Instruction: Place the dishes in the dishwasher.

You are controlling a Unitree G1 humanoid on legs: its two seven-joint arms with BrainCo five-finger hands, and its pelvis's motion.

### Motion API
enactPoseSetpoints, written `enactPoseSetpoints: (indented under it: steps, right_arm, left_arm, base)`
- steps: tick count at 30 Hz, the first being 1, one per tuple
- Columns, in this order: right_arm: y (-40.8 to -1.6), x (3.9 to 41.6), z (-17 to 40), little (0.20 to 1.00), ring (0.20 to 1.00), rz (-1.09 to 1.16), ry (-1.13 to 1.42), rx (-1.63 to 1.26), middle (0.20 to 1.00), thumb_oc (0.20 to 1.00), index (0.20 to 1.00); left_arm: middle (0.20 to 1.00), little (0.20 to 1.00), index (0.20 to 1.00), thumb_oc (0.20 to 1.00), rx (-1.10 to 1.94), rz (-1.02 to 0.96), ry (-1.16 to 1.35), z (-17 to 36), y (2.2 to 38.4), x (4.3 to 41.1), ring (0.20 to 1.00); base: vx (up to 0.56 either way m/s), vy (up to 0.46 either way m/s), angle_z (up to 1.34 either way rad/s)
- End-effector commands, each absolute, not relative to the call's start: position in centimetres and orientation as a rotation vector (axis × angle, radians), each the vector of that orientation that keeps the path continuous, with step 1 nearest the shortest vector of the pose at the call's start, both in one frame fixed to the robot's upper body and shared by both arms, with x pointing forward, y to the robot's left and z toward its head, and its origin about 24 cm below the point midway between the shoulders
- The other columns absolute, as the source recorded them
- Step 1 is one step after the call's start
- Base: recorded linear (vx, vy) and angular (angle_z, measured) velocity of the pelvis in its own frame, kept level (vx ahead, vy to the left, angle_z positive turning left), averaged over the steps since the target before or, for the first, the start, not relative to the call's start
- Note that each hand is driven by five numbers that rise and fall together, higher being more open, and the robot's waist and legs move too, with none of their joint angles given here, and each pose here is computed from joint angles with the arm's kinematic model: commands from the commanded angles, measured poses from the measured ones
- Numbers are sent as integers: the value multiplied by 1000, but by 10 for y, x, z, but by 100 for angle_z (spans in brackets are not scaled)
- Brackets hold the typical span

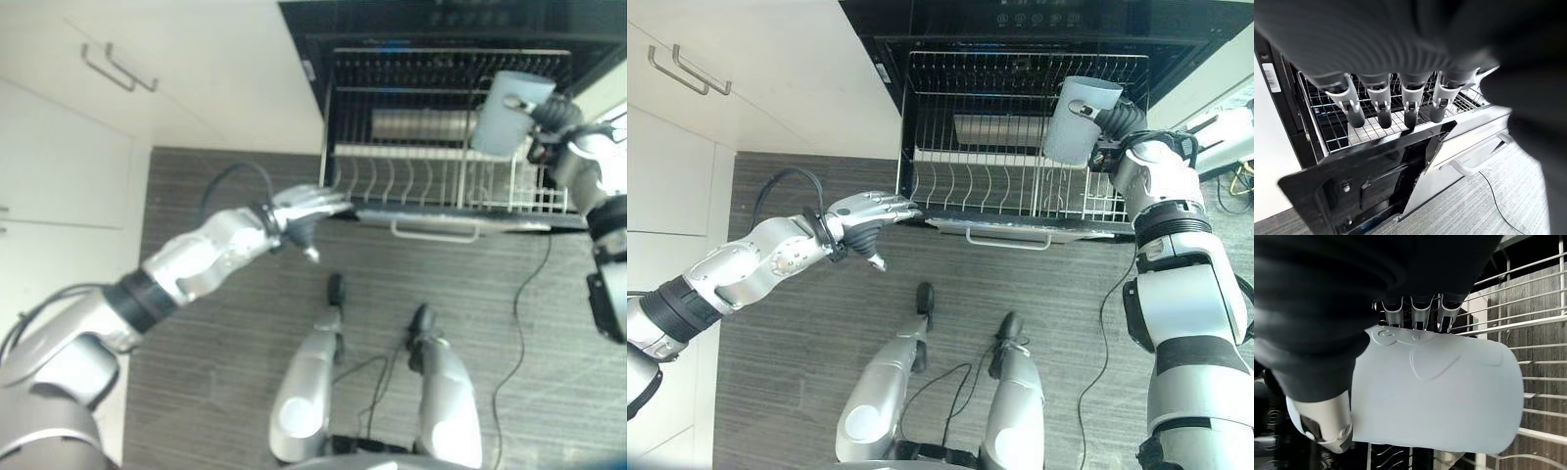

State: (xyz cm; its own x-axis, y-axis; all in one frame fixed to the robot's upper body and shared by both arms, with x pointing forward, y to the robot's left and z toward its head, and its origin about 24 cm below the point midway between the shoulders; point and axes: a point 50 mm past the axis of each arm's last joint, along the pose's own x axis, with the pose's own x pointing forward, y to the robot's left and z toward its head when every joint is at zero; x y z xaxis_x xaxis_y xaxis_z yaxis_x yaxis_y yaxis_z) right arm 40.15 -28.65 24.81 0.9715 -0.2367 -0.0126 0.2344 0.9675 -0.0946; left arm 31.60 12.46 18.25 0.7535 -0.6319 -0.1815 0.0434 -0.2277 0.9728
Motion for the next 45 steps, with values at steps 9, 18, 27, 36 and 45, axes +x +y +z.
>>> enactPoseSetpoints:
  steps: [9, 18, 27, 36, 45]
  right_arm:
    - [-307, 388, 309, 200, 200, -397, -226, -223, 200, 200, 200]
    - [-313, 388, 296, 1000, 1000, -465, -200, -257, 1000, 1000, 1000]
    - [-306, 382, 313, 1000, 1000, -554, -396, -170, 1000, 1000, 1000]
    - [-235, 357, 251, 1000, 1000, -385, -685, 169, 1000, 1000, 1000]
    - [-175, 288, 140, 1000, 1000, -188, -601, 266, 1000, 1000, 1000]
  left_arm:
    - [1000, 1000, 1000, 1000, 1649, -637, -590, 225, 117, 306, 1000]
    - [1000, 1000, 1000, 1000, 1655, -620, -614, 239, 114, 306, 1000]
    - [1000, 1000, 1000, 1000, 1669, -588, -598, 230, 123, 307, 1000]
    - [1000, 1000, 1000, 1000, 1108, -134, -947, 172, 152, 286, 1000]
    - [1000, 1000, 1000, 1000, 733, 160, -941, 106, 174, 243, 1000]
  base:
    - [-6, -16, 1]
    - [-35, -4, 0]
    - [-58, 11, 0]
    - [-19, 83, -10]
    - [117, 144, -8]
